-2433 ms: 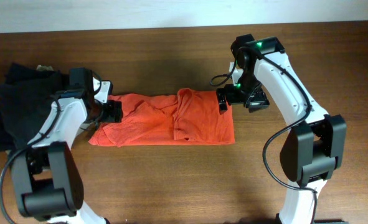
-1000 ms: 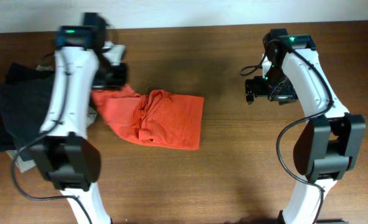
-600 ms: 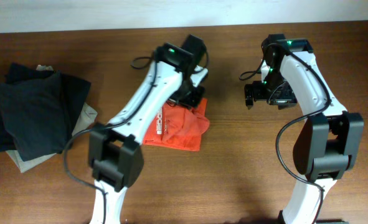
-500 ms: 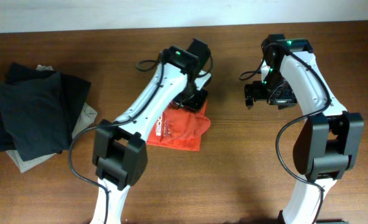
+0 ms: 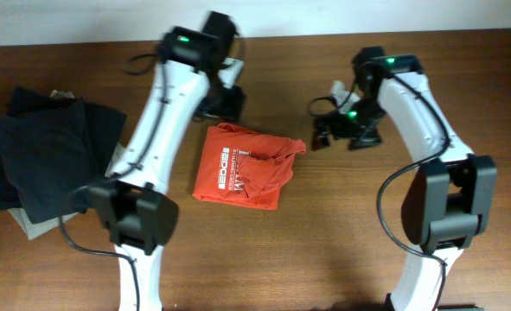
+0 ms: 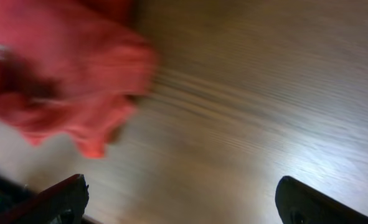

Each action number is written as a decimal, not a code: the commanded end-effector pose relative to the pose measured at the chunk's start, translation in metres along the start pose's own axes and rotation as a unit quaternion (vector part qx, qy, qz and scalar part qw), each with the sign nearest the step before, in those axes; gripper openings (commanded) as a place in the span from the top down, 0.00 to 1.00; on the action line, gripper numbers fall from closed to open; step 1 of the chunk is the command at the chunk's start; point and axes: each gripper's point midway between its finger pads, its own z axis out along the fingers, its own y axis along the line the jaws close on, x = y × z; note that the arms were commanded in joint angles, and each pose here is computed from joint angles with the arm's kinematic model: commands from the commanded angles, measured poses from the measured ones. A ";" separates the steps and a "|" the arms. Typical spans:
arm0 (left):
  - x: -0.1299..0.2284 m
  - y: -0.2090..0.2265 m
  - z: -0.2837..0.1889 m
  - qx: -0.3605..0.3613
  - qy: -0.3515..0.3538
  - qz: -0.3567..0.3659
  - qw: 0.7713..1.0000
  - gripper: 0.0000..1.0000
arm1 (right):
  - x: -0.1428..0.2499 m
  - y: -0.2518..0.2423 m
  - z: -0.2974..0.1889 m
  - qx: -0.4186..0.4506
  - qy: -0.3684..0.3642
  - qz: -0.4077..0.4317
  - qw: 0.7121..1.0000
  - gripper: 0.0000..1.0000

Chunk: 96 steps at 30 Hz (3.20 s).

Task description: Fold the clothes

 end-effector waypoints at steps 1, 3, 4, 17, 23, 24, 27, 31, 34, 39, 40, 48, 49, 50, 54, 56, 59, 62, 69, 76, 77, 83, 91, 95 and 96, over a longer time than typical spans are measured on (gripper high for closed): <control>-0.006 0.034 0.006 0.048 -0.010 -0.074 0.996 0.32 | -0.012 0.064 0.019 -0.066 -0.019 -0.087 0.994 0.01; -0.011 0.041 0.018 0.081 -0.014 -0.092 0.992 0.32 | -0.019 0.089 0.027 -0.066 -0.034 -0.128 0.989 0.01; -0.011 0.045 0.028 0.094 -0.014 -0.098 0.991 0.32 | -0.021 0.104 0.034 -0.061 -0.041 -0.150 0.986 0.01; 0.059 0.018 0.147 0.138 0.084 -0.075 0.984 0.32 | 0.017 0.124 0.097 0.033 0.050 -0.170 0.984 0.42; 0.074 0.022 0.159 0.119 0.103 -0.073 0.985 0.32 | 0.060 0.067 0.076 0.174 0.152 -0.146 0.962 0.64; 0.075 0.023 0.159 0.118 0.104 -0.074 0.985 0.33 | 0.062 0.064 0.074 0.184 0.156 -0.146 0.959 0.53; 0.083 0.028 0.158 0.111 0.120 -0.082 0.983 0.39 | 0.062 0.055 0.070 0.196 0.160 -0.140 0.957 0.35; 0.117 0.029 0.146 0.104 0.198 -0.137 0.965 0.40 | 0.052 0.013 0.050 0.262 0.138 -0.045 0.954 0.34; 0.122 0.021 0.127 0.102 0.204 -0.151 0.962 0.38 | 0.046 -0.022 0.035 0.266 0.121 0.037 0.956 0.33; 0.062 0.054 0.072 0.013 0.013 -0.146 0.989 0.18 | 0.048 -0.011 0.038 0.107 0.142 0.019 0.984 0.33; 0.041 0.059 0.064 0.004 -0.038 -0.137 0.990 0.15 | 0.048 -0.002 0.040 0.078 0.142 0.010 0.987 0.33; -0.030 0.055 0.095 0.032 -0.149 -0.067 0.986 0.23 | 0.061 0.101 0.059 -0.082 0.157 -0.091 0.980 0.33; -0.028 0.055 0.103 0.034 -0.139 -0.067 0.987 0.23 | 0.064 0.108 0.062 -0.080 0.161 -0.098 0.979 0.33; -0.025 0.052 0.114 0.044 -0.127 -0.067 0.989 0.23 | 0.066 0.115 0.066 -0.079 0.163 -0.110 0.977 0.33; -0.006 0.049 0.148 0.054 -0.071 -0.073 0.993 0.23 | 0.073 0.136 0.077 -0.072 0.167 -0.144 0.973 0.32; 0.005 0.049 0.156 0.053 -0.046 -0.076 0.995 0.23 | 0.075 0.139 0.083 -0.071 0.169 -0.151 0.971 0.30; 0.030 0.053 0.175 0.041 0.010 -0.083 0.996 0.23 | 0.076 0.135 0.098 -0.066 0.165 -0.134 0.975 0.30; 0.066 0.057 0.180 0.023 0.085 -0.089 0.992 0.23 | 0.080 0.125 0.120 -0.064 0.162 -0.116 0.978 0.30; 0.144 0.041 0.152 0.037 0.256 -0.115 0.959 0.23 | 0.030 0.050 0.147 0.096 0.052 -0.077 0.991 0.31; 0.139 0.030 0.140 0.070 0.244 -0.123 0.959 0.27 | -0.020 0.063 0.086 0.088 -0.005 -0.121 0.989 0.22; 0.133 0.033 0.136 0.071 0.228 -0.125 0.963 0.26 | -0.020 0.067 0.075 0.090 -0.004 -0.127 0.988 0.22; 0.065 0.053 0.093 0.096 0.066 -0.138 0.984 0.06 | -0.028 0.068 -0.009 0.146 -0.063 -0.110 0.981 0.20; 0.007 0.003 0.077 0.265 -0.059 -0.037 0.962 0.01 | -0.014 0.033 -0.047 0.143 -0.063 -0.046 0.987 0.01; 0.006 -0.016 0.107 0.305 -0.037 -0.031 0.951 0.01 | -0.008 0.020 -0.051 0.144 -0.051 -0.026 0.988 0.01; 0.008 -0.019 0.115 0.311 -0.030 -0.032 0.950 0.01 | -0.007 0.019 -0.051 0.145 -0.049 -0.024 0.988 0.01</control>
